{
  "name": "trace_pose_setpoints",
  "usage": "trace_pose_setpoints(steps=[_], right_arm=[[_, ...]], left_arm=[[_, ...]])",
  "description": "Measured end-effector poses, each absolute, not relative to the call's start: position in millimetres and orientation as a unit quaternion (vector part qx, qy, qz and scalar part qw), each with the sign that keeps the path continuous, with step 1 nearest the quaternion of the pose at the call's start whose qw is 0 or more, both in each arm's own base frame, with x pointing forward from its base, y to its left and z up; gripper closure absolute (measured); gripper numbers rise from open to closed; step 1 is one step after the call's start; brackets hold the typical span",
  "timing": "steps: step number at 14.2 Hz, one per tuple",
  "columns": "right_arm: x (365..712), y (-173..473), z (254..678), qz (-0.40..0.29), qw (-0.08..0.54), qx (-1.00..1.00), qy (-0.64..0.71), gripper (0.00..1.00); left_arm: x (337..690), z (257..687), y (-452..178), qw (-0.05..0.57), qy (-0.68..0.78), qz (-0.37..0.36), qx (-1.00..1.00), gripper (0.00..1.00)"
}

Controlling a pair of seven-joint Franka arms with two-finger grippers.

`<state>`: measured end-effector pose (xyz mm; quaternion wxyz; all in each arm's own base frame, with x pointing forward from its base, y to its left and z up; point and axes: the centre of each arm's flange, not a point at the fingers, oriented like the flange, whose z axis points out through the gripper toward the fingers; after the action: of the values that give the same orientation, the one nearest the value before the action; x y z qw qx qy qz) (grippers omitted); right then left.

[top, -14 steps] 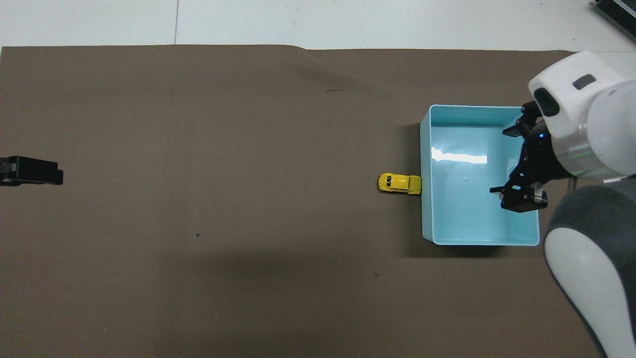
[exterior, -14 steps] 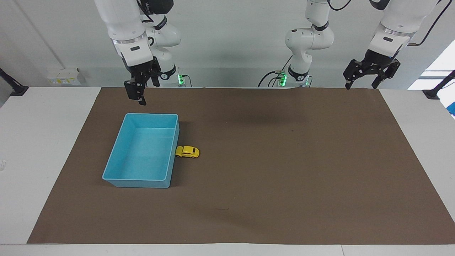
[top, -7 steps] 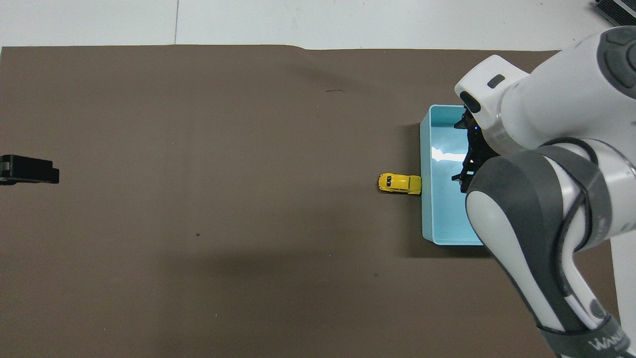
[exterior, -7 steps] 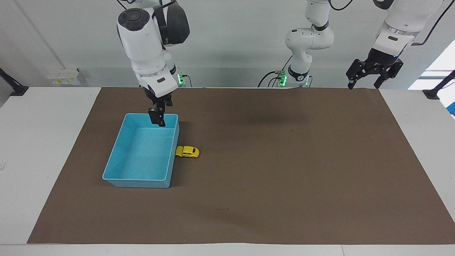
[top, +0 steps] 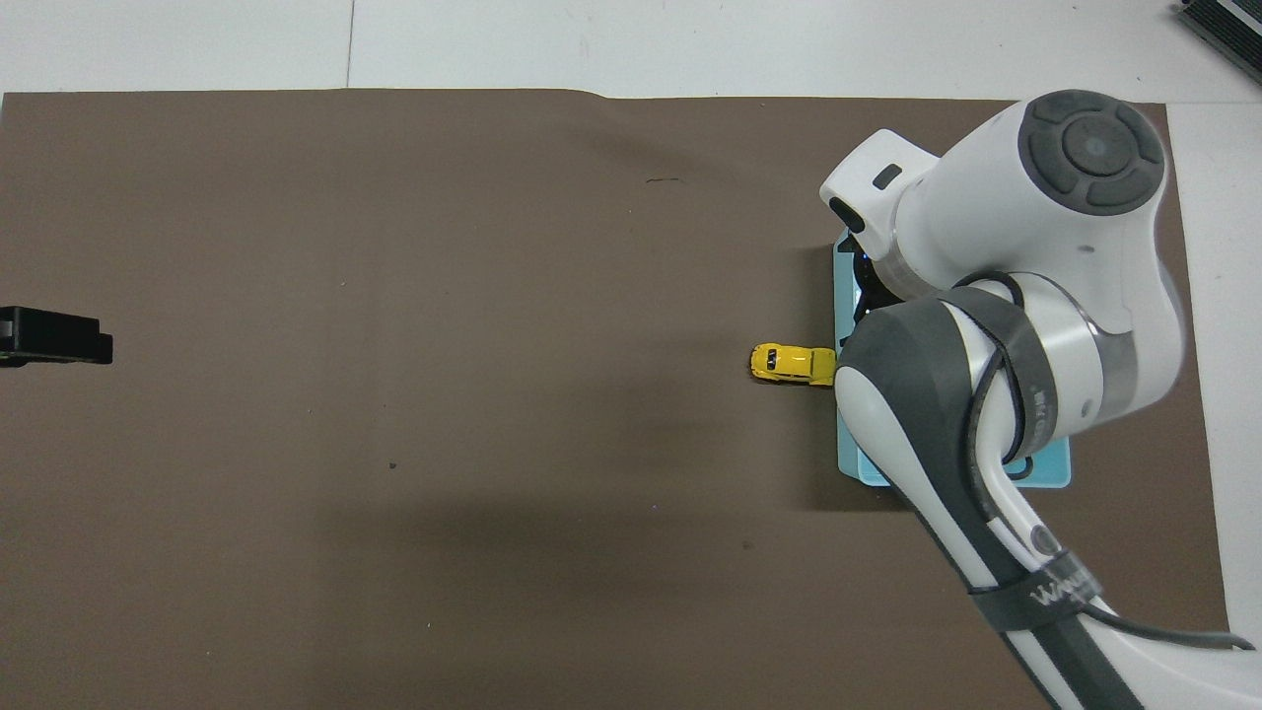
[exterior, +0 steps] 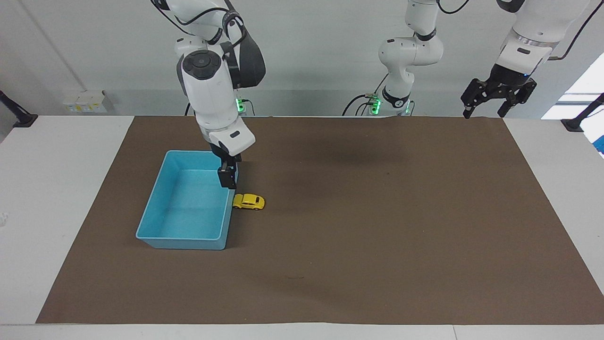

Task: Wind up and store yellow beetle car
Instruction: 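Move the right gripper over the bin toward the yellow car, then lower the right gripper and grasp the yellow car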

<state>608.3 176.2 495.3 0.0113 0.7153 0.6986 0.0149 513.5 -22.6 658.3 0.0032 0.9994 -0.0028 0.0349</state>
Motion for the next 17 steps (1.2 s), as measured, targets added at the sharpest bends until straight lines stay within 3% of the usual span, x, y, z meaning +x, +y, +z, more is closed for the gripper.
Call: trace_pose_setpoints(steps=[17], right_arm=[[601, 177, 373, 0.007, 0.002, 0.701, 0.713, 0.0]], left_arm=[[513, 658, -22, 0.003, -0.002, 0.035, 0.999, 0.0]])
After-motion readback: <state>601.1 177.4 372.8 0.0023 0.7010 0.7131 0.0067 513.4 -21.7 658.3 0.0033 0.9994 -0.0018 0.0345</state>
